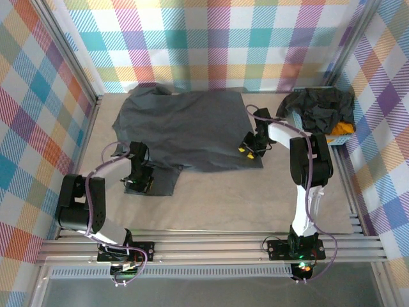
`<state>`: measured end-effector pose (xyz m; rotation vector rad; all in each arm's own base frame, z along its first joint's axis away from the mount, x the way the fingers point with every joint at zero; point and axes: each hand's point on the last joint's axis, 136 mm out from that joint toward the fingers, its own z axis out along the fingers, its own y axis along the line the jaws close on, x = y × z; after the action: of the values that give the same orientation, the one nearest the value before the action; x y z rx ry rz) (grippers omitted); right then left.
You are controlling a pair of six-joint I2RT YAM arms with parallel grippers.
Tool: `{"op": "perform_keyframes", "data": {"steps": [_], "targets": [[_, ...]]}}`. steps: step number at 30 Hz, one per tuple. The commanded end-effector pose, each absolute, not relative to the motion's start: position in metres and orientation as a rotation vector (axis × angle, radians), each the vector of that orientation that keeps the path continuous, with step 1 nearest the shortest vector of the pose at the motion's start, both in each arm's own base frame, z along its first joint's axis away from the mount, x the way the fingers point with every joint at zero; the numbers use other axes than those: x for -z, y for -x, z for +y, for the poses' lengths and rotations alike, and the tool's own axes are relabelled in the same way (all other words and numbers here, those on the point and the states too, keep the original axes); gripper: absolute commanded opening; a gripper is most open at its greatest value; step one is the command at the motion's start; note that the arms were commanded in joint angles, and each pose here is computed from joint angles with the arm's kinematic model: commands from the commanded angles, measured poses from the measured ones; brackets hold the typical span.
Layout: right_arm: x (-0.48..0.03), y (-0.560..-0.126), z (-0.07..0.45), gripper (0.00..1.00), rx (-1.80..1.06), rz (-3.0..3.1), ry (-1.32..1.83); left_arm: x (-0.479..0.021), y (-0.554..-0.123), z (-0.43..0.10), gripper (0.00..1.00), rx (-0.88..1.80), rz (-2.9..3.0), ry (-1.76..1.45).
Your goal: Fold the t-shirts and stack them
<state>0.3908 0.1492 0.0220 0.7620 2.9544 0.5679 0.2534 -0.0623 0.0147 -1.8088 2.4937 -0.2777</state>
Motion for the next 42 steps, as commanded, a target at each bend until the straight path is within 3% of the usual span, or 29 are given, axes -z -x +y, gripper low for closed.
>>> {"op": "perform_keyframes", "data": {"steps": [1, 11, 19, 26, 29, 35, 42], "targets": [[-0.011, -0.356, 0.13, 0.36, -0.402, 3.049, -0.848, 0.005, -0.207, -0.077, 0.09, 0.179, 2.564, 1.936], [-0.01, -0.334, 0.094, 0.36, -0.246, 3.045, -0.904, 0.005, -0.182, -0.153, 0.11, 0.321, 2.6, 1.976], [-0.02, -0.322, 0.048, 0.38, -0.191, 2.977, -0.977, -0.017, -0.217, -0.217, 0.12, 0.567, 2.662, 1.816], [-0.048, -0.337, 0.036, 0.41, -0.147, 2.911, -0.891, -0.093, -0.263, -0.247, 0.22, 0.734, 2.724, 1.465], [-0.062, -0.345, 0.038, 0.45, -0.175, 2.876, -0.87, -0.109, -0.272, -0.25, 0.32, 0.794, 2.717, 1.479], [-0.08, -0.367, 0.061, 0.47, -0.378, 2.823, -0.737, -0.109, -0.32, -0.185, 0.3, 0.717, 2.617, 1.562], [-0.07, -0.382, 0.102, 0.47, -0.584, 2.926, -0.581, -0.068, -0.375, -0.087, 0.24, 0.483, 2.535, 1.679]]}}
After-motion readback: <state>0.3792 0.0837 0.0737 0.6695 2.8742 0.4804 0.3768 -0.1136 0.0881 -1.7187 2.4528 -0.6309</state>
